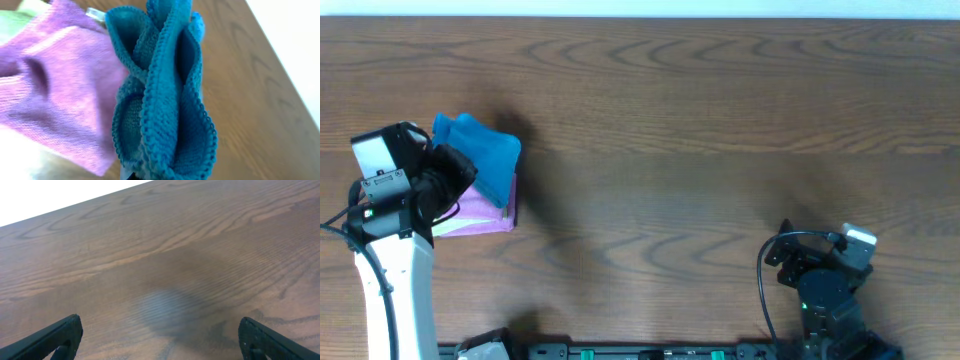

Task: Fold the cloth
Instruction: 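Lower the blue cloth onto the pink stack and release it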

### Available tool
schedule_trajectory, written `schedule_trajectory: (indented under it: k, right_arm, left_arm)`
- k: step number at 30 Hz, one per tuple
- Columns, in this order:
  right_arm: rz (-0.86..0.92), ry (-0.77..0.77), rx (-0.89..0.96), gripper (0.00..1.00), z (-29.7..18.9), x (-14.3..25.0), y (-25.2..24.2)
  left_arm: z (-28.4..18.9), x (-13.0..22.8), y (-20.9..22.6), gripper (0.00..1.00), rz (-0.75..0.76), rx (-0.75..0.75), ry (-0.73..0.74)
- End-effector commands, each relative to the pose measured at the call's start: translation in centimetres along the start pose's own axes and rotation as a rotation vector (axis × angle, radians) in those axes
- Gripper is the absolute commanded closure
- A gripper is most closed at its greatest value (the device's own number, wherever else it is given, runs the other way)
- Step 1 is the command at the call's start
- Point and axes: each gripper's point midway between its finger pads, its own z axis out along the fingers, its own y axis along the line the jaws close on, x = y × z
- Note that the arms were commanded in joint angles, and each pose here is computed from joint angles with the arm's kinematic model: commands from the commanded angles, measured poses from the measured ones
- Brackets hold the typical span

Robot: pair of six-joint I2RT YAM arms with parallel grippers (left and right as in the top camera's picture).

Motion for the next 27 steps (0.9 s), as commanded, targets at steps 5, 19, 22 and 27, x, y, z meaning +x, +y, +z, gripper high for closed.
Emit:
schedule_trajectory:
  k: [5,19,22,27]
  right_arm:
    - [0.013,-0.012,0.018,0.01,0.0,-0.1,-0.4]
    - [0.013,-0.012,0.018,0.01,0.0,-0.1,-0.4]
    - [0.013,-0.011,0.018,0.01,0.0,-0.1,-0.4]
    - [0.013,-0.012,0.018,0.01,0.0,-0.1,-0.4]
  left_arm:
    - [-1.1,-1.7,1.8,0.94,0.059,-0.125,-0.090]
    - [-0.8,-1.7,5.1,0.94,0.057,-0.278,-0.120]
    - [-0.5,-1.3,5.7,0.94,0.045,-0.298,-0.111]
    - [0.3,0.0,6.9,0.94,0.016,-0.324,-0.082]
